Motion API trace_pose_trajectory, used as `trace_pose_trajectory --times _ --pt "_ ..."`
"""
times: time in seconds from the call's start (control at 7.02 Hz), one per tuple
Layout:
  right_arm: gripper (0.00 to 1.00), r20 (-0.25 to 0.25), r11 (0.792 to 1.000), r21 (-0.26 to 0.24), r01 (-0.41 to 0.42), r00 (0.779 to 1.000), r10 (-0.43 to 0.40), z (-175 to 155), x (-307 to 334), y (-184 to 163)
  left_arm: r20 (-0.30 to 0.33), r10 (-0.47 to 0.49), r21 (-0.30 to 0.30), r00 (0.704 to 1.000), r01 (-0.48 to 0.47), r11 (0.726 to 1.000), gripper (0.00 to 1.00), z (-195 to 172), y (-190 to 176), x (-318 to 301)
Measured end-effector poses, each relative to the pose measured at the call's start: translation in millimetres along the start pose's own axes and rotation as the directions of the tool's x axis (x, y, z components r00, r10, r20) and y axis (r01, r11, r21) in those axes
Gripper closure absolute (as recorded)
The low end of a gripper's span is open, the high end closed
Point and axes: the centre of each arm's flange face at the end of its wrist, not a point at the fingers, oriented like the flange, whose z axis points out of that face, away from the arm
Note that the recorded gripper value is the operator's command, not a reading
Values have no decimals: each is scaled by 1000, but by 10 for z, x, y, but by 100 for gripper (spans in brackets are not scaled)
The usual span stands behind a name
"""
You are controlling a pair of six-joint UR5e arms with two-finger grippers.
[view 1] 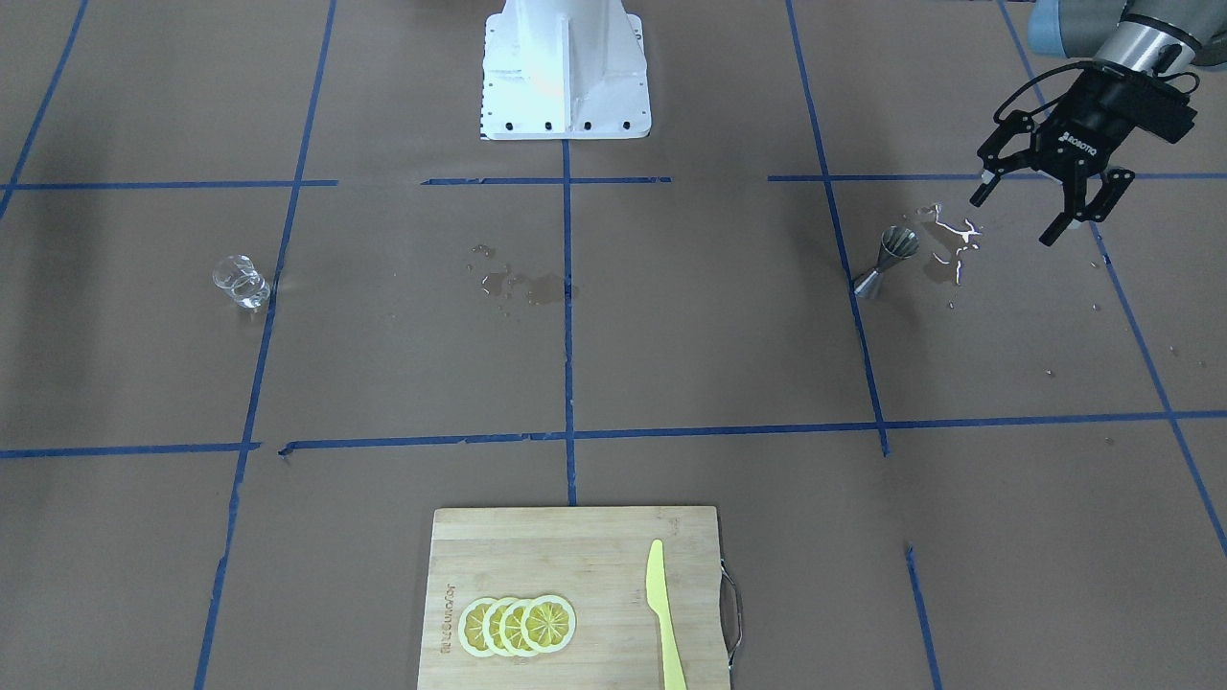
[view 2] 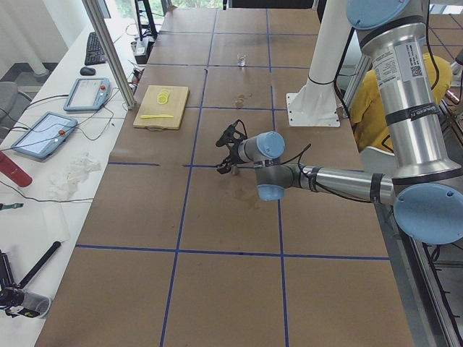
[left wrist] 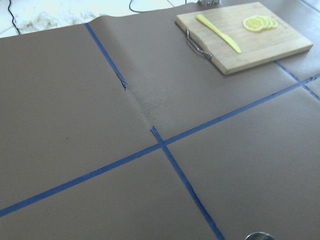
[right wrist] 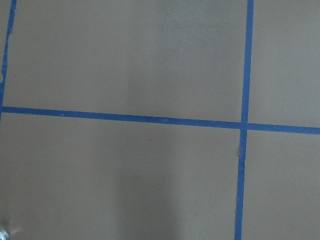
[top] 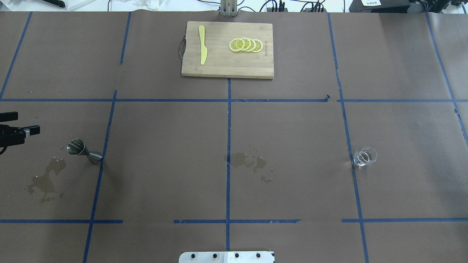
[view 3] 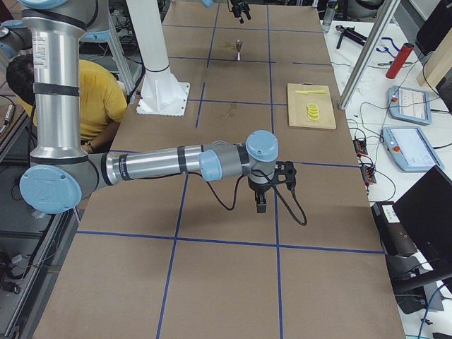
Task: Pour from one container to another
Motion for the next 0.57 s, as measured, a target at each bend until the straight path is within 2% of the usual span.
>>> trace_pose_trajectory --times 0.14,0.28,0.43,0.57 --pt "0 0 1000 1 1 1000 -1 -7 -7 7 -16 -22 2 1000 22 1000 5 11 28 114" --pt "0 0 1000 2 2 1000 -2 -13 -11 16 -10 -55 37 998 56 998 5 30 22 208" --pt "0 2 1000 1 3 1000 -3 -15 -11 31 19 -73 94 997 71 993 10 111 51 323" --pt "0 3 1000 1 3 1000 -3 -15 -12 37 66 -74 156 995 63 986 1 226 190 459"
